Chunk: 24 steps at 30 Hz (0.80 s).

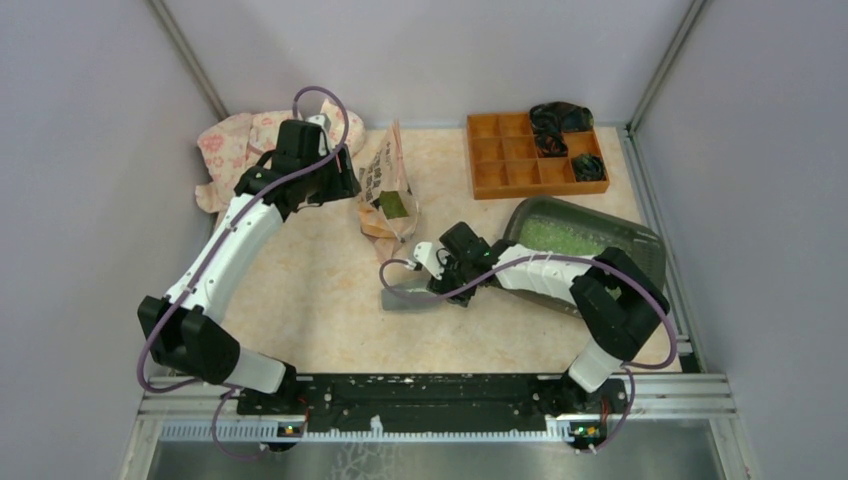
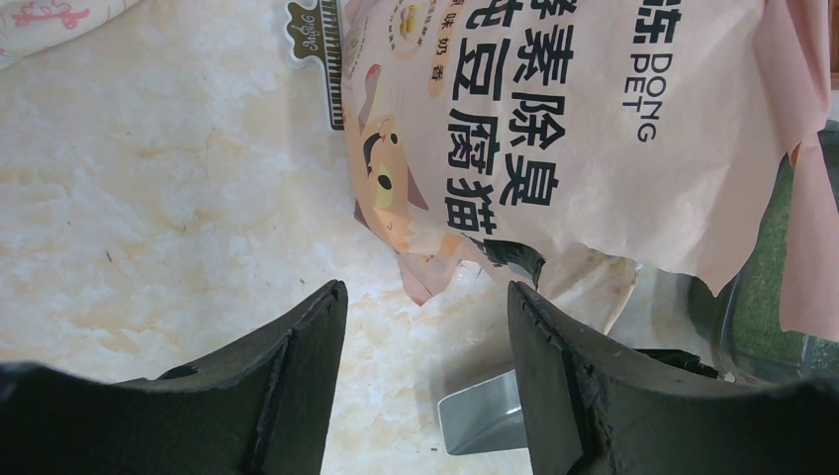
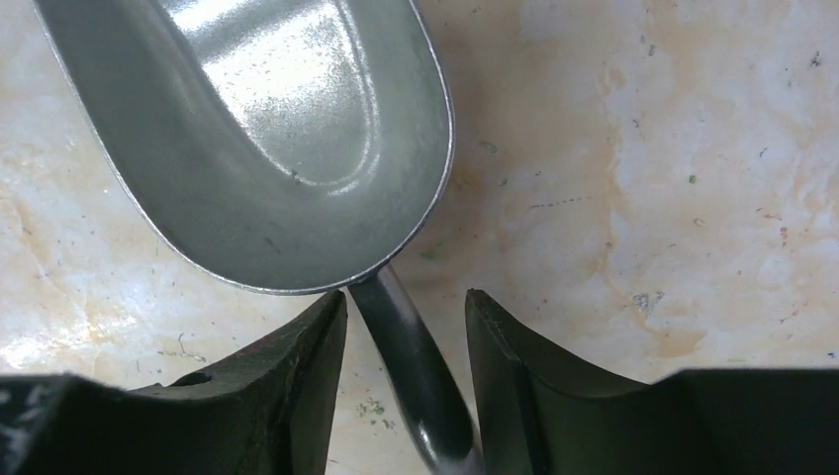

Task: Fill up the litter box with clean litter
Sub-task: Pick up the spatula from the center of the board.

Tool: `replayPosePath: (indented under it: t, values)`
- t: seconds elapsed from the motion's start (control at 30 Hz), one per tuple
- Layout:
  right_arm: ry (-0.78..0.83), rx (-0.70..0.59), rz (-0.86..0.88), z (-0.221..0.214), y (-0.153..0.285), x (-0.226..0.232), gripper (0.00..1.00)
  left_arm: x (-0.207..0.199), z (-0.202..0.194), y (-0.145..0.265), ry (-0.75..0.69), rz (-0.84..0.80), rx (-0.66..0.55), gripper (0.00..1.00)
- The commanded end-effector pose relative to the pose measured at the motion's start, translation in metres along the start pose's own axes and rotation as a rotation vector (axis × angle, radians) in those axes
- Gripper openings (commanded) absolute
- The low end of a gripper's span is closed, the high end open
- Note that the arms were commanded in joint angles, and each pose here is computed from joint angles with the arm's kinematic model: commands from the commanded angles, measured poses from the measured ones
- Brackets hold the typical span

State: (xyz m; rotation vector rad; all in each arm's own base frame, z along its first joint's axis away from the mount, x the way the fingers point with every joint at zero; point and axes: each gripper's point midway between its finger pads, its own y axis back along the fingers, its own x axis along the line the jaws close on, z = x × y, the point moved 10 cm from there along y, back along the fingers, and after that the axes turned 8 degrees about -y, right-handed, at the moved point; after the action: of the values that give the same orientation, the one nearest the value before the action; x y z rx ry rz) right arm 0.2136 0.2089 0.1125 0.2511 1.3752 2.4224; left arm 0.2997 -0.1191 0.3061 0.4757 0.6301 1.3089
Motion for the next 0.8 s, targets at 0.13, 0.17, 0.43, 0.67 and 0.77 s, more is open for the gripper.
replayPosePath:
  t: [0.13, 0.17, 0.43, 0.67, 0.77]
  values:
    - [-0.003, -0.086, -0.006, 0.009, -0.002, 0.010, 0.40, 0.003, -0.001, -0.002, -0.011, 0.009, 0.009, 0.66]
    - [-0.003, -0.098, -0.005, 0.010, -0.001, 0.013, 0.40, 0.002, -0.001, -0.003, -0.010, 0.008, 0.009, 0.66]
    - [-0.057, -0.180, -0.033, 0.009, 0.005, 0.023, 0.30, 0.002, -0.002, -0.004, -0.010, 0.001, 0.008, 0.67]
    - [-0.154, -0.221, -0.068, 0.024, 0.020, 0.022, 0.16, 0.001, -0.003, -0.004, -0.006, -0.005, 0.011, 0.66]
    - [-0.182, -0.245, -0.066, 0.036, 0.041, 0.023, 0.00, 0.002, -0.003, -0.004, -0.011, 0.002, 0.006, 0.66]
